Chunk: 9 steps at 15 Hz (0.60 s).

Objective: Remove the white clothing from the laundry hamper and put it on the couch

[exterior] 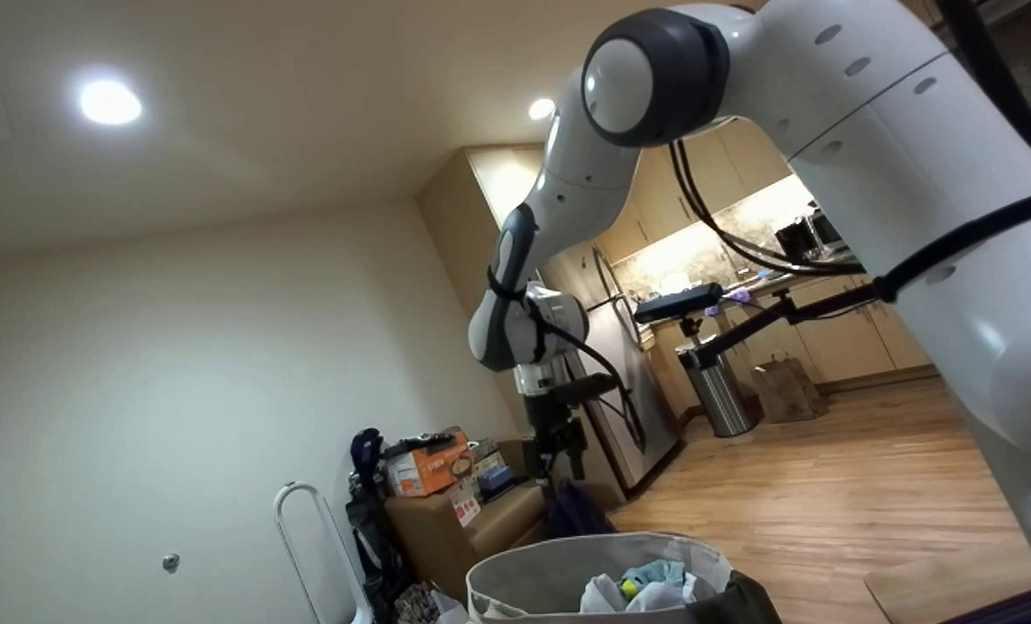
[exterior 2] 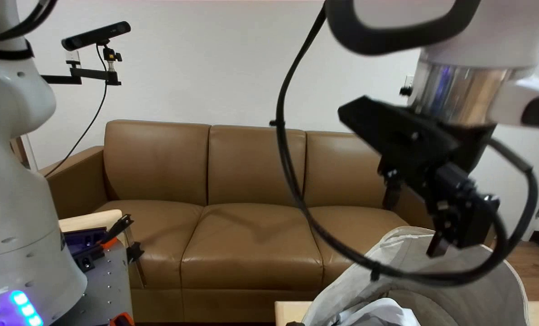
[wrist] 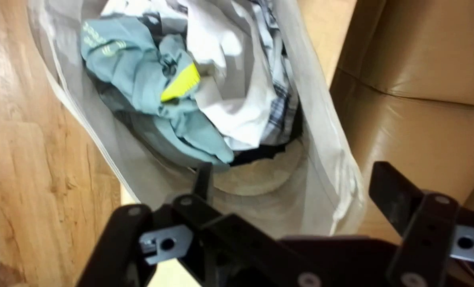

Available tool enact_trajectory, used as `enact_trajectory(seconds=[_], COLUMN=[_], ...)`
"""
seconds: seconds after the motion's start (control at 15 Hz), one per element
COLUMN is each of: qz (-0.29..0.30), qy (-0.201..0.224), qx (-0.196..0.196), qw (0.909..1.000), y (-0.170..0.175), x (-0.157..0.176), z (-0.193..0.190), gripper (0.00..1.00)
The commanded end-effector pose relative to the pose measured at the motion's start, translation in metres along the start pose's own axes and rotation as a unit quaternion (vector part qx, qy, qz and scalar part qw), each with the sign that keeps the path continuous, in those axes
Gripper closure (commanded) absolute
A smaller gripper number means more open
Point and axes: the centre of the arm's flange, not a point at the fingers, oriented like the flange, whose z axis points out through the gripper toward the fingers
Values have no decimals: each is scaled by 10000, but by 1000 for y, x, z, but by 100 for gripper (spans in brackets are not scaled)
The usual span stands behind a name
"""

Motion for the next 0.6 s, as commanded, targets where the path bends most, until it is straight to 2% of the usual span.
enact_trajectory(seconds=[0.0,0.07,0.2,0.33,0.53], qz=[291,177,299,305,123], qy=[-121,-81,-231,-239,-344], qx=[-320,-223,-291,-294,-767], qw=[9990,9996,9989,9988,9964], y=[28,18,28,29,25], x=[-43,-27,-44,-44,-36], z=[67,42,68,69,99], gripper=[0,0,0,0,0])
